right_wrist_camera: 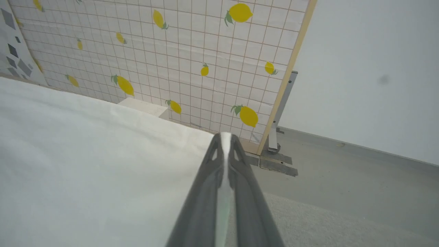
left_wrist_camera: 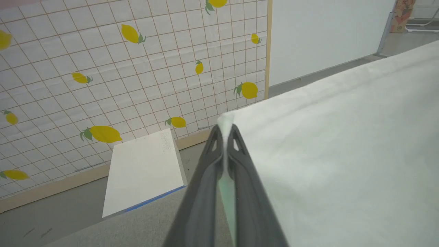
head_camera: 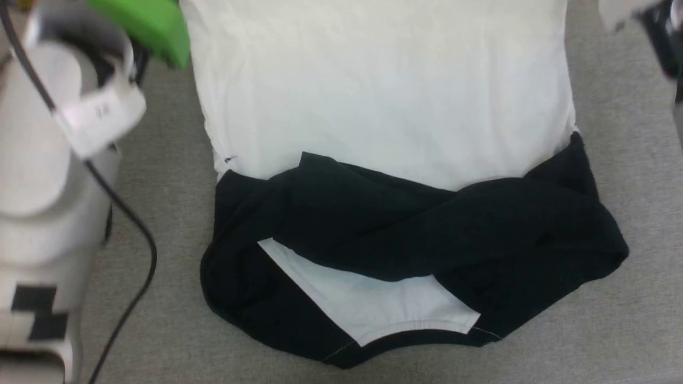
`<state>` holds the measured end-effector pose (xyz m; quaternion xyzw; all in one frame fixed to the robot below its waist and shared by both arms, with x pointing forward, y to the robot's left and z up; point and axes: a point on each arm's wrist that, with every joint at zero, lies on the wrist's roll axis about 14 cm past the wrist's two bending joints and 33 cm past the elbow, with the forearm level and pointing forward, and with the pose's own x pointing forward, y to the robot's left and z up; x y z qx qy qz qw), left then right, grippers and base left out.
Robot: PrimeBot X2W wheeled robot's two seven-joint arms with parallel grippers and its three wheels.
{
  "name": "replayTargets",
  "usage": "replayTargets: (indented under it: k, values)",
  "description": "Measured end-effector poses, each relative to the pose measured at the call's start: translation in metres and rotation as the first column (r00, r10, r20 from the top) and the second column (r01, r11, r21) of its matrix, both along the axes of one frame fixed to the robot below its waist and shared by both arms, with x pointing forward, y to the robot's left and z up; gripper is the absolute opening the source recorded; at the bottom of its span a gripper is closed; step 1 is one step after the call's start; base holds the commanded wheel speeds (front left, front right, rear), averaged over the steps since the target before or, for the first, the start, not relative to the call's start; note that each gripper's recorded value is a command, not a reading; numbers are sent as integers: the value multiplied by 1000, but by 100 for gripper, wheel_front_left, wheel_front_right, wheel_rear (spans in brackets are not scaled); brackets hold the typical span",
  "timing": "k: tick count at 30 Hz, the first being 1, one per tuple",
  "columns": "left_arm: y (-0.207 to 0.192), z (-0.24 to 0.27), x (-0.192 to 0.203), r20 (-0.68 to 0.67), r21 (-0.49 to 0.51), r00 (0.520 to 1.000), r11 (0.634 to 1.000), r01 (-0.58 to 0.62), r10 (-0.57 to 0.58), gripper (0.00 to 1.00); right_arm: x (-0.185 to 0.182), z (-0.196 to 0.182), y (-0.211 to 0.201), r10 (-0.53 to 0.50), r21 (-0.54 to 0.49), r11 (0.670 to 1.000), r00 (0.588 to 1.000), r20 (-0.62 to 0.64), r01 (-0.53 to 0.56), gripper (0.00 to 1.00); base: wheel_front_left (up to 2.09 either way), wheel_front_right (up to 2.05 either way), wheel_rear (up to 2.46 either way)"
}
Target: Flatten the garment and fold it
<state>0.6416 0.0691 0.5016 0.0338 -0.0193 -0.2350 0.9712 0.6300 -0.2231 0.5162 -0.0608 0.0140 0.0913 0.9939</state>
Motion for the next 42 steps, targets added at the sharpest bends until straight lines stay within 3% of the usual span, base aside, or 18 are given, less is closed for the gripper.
replayTargets:
  k: [6, 13, 17, 18, 28, 36, 37, 38, 39, 40, 42]
  values:
    - [8, 7, -69, -45, -73, 999, 997, 11, -14, 0, -68, 8, -6, 26, 38, 999, 1000, 4, -26, 0, 0, 0, 0]
    - [23, -4, -156, -186, -135, 982, 990, -47, 21, 0, -156, -7, -17, -14, 79, 997, 995, -98, 22, 0, 0, 0, 0]
    - [26, -16, -200, -305, -211, 952, 974, -86, 18, 0, -199, -17, -21, -52, 97, 993, 986, -161, 68, 0, 0, 0, 0]
    - [30, -31, -228, -385, -219, 923, 969, -110, 18, 0, -223, -25, -19, -69, 110, 990, 977, -202, 93, 0, 0, 0, 0]
    - [35, -75, -291, -576, -235, 818, 955, -183, 15, 0, -277, -61, -18, -130, 116, 976, 917, -378, 186, 0, 0, 0, 0]
    - [26, -104, -313, -658, -212, 753, 957, -196, 8, 0, -306, -110, -13, -147, 117, 960, 814, -563, 254, 0, 0, 0, 0]
    - [24, -108, -315, -668, -209, 744, 958, -198, 8, 0, -309, -115, -12, -145, 117, 959, 801, -581, 259, 6, 0, 0, 0]
    - [23, -111, -317, -675, -210, 738, 957, -202, 7, 25, -310, -118, -11, -146, 121, 956, 794, -590, 266, 45, 0, 0, 0]
    - [21, -113, -318, -678, -213, 735, 955, -206, 7, 79, -313, -122, -11, -147, 125, 953, 783, -605, 275, 100, 0, 0, 0]
    - [19, -115, -320, -682, -214, 731, 955, -207, 6, 100, -316, -126, -10, -148, 125, 951, 769, -621, 283, 100, 0, 0, 0]
    - [17, -115, -321, -682, -221, 732, 951, -215, 7, 100, -319, -129, -11, -152, 130, 945, 756, -637, 300, 100, 0, 0, 0]
